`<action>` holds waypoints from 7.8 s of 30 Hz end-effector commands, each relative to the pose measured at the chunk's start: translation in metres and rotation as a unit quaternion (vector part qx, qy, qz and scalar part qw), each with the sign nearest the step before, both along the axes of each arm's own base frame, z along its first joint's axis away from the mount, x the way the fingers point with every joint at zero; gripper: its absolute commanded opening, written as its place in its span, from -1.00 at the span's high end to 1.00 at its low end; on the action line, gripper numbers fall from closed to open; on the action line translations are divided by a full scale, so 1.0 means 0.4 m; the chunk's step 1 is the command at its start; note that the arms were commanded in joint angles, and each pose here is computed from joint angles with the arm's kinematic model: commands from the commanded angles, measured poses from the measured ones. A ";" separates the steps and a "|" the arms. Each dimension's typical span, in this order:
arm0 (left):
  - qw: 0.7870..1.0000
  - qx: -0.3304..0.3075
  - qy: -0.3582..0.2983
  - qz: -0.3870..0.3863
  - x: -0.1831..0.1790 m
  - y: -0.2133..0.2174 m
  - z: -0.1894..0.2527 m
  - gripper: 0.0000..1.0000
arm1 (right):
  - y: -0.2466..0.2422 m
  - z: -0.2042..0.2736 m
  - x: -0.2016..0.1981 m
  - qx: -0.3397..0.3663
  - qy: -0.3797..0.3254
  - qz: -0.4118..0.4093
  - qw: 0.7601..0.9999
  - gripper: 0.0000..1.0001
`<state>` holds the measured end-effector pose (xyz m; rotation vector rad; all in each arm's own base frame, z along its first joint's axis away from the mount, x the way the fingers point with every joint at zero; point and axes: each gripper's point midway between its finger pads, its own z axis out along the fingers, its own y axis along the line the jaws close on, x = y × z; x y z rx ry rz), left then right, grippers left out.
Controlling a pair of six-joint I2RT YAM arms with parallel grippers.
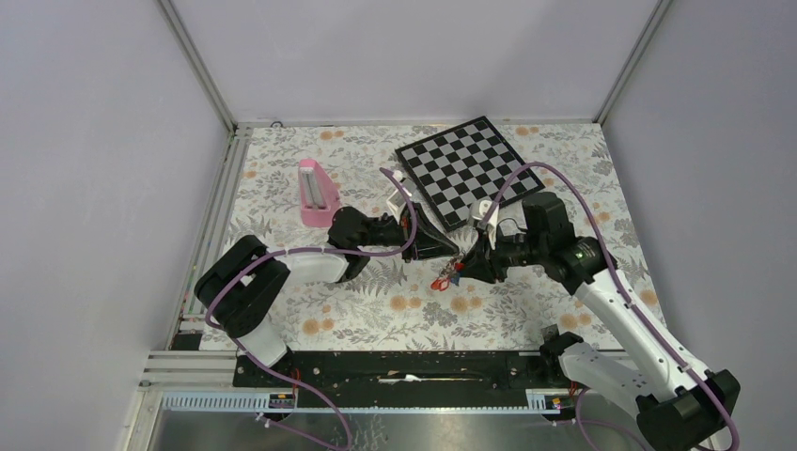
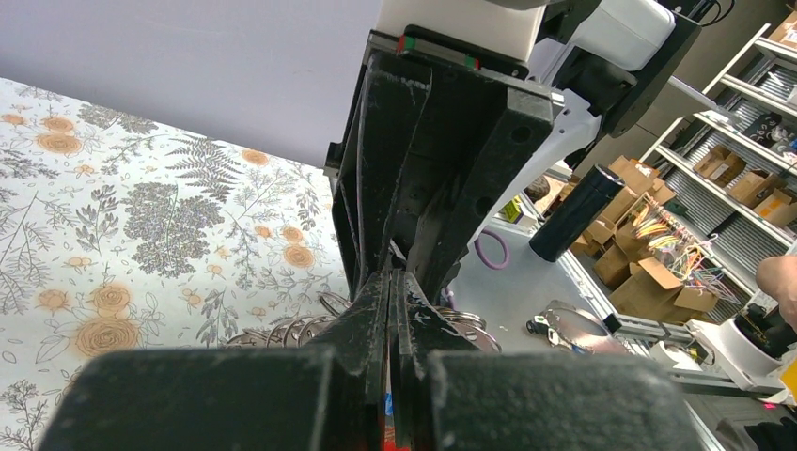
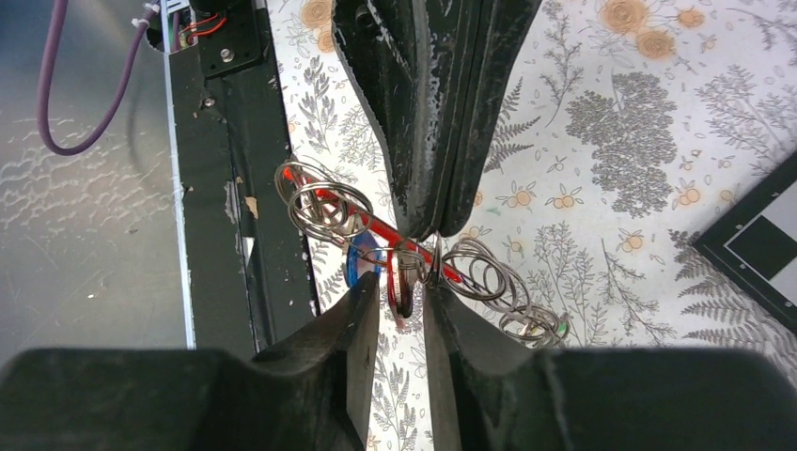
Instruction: Put the keys on the keyring
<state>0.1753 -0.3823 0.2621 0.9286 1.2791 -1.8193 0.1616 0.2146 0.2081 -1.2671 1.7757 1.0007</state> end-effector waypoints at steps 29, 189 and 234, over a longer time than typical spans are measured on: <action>0.997 -0.052 -0.063 0.007 -0.019 0.023 0.075 1.00 | 0.008 0.113 0.018 0.036 -0.035 0.007 0.999 0.34; 0.997 -0.045 -0.067 0.020 0.034 0.032 0.095 1.00 | -0.023 -0.062 -0.013 -0.049 0.011 0.015 0.999 1.00; 0.994 -0.050 -0.086 -0.036 -0.054 0.012 0.092 1.00 | 0.016 -0.018 -0.001 0.010 -0.022 0.036 0.999 1.00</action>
